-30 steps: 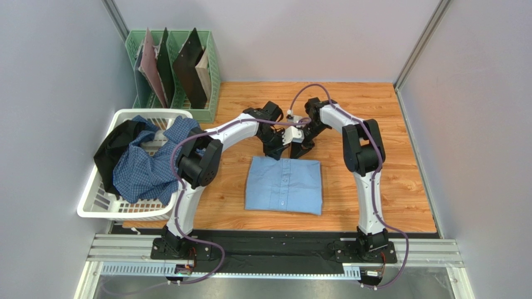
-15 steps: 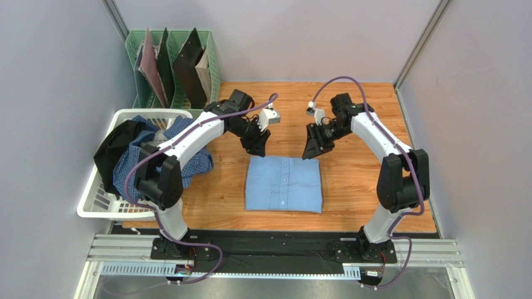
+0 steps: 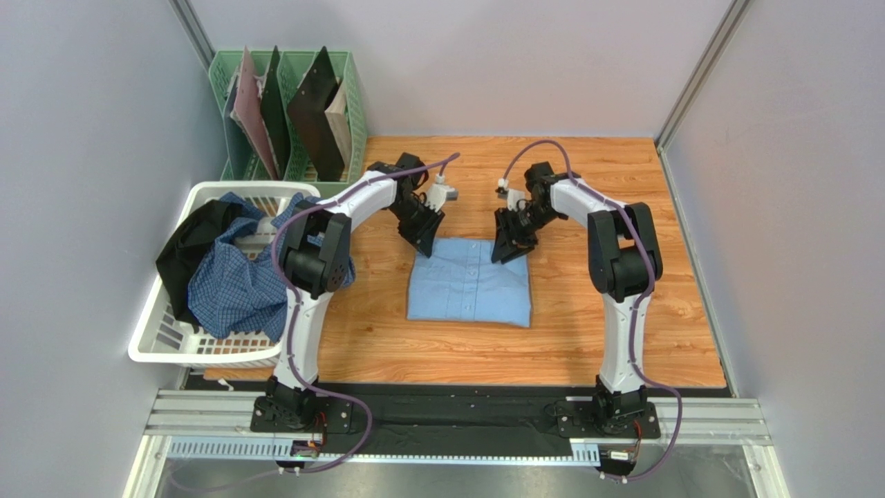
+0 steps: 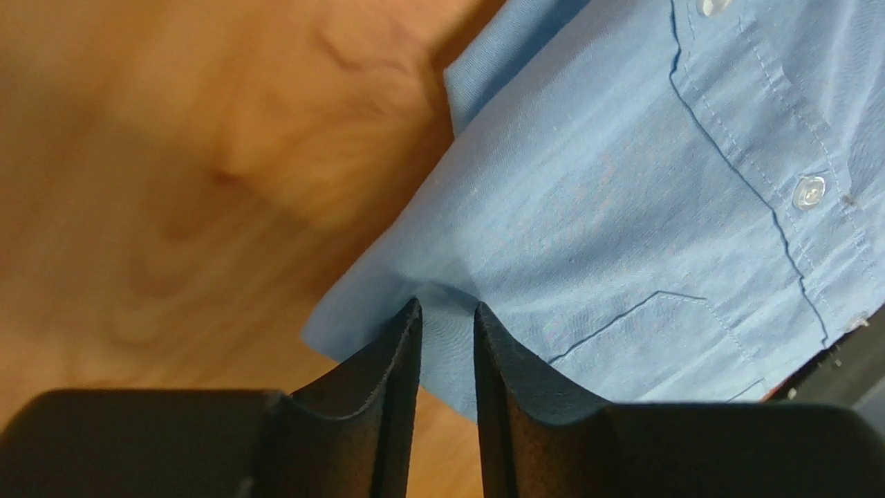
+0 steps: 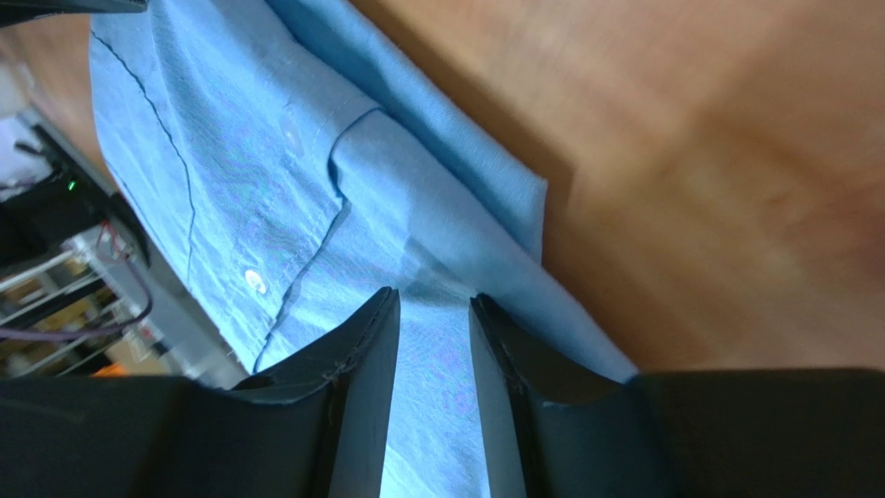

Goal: Fold and stack the long sleeve shirts
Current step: Fold the shirt, then neatly place the folded shirt to the corner

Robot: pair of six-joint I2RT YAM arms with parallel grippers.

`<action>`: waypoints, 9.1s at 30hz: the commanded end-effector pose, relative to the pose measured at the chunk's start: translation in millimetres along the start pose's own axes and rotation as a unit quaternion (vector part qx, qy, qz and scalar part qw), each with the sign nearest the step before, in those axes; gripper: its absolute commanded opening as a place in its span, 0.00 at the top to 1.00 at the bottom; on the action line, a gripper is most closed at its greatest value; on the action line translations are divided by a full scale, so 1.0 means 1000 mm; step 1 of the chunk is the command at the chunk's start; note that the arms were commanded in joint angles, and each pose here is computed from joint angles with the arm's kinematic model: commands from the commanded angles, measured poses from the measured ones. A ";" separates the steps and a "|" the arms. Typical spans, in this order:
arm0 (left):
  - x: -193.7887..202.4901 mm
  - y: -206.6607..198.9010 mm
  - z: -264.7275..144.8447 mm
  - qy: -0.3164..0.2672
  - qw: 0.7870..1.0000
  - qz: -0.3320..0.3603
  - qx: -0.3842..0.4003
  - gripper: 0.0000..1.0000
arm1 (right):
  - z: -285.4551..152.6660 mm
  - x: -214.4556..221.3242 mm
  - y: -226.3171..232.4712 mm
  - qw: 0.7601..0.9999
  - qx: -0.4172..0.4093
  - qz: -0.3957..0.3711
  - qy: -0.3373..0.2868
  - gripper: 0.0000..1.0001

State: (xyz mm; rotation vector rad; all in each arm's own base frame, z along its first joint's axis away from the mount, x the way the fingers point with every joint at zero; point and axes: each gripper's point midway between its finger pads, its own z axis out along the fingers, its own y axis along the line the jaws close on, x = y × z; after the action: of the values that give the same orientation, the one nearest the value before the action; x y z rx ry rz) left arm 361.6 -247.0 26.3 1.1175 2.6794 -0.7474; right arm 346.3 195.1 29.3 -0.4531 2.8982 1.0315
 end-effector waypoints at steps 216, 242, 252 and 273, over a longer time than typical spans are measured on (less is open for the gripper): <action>0.004 -0.010 -0.167 -0.134 0.987 0.034 -0.087 0.35 | -0.002 0.043 -0.014 0.936 0.178 -0.278 0.119 0.54; 0.012 -0.014 -0.175 -0.151 0.984 0.023 -0.087 0.34 | 0.020 -0.037 0.064 0.949 0.163 -0.270 0.025 0.38; 0.010 -0.010 -0.170 -0.148 0.985 0.036 -0.085 0.33 | -0.043 0.128 -0.008 0.879 0.127 -0.391 0.240 0.41; -0.008 -0.032 -0.152 -0.186 0.982 0.022 0.006 0.35 | -0.093 0.082 -0.034 0.974 0.218 -0.061 0.004 0.34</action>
State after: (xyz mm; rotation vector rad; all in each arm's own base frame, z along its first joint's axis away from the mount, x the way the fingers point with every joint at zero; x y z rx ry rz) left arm 349.6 -191.4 156.8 0.9404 2.3974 -0.8635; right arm 284.8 78.2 75.5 -0.9244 2.8625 0.3963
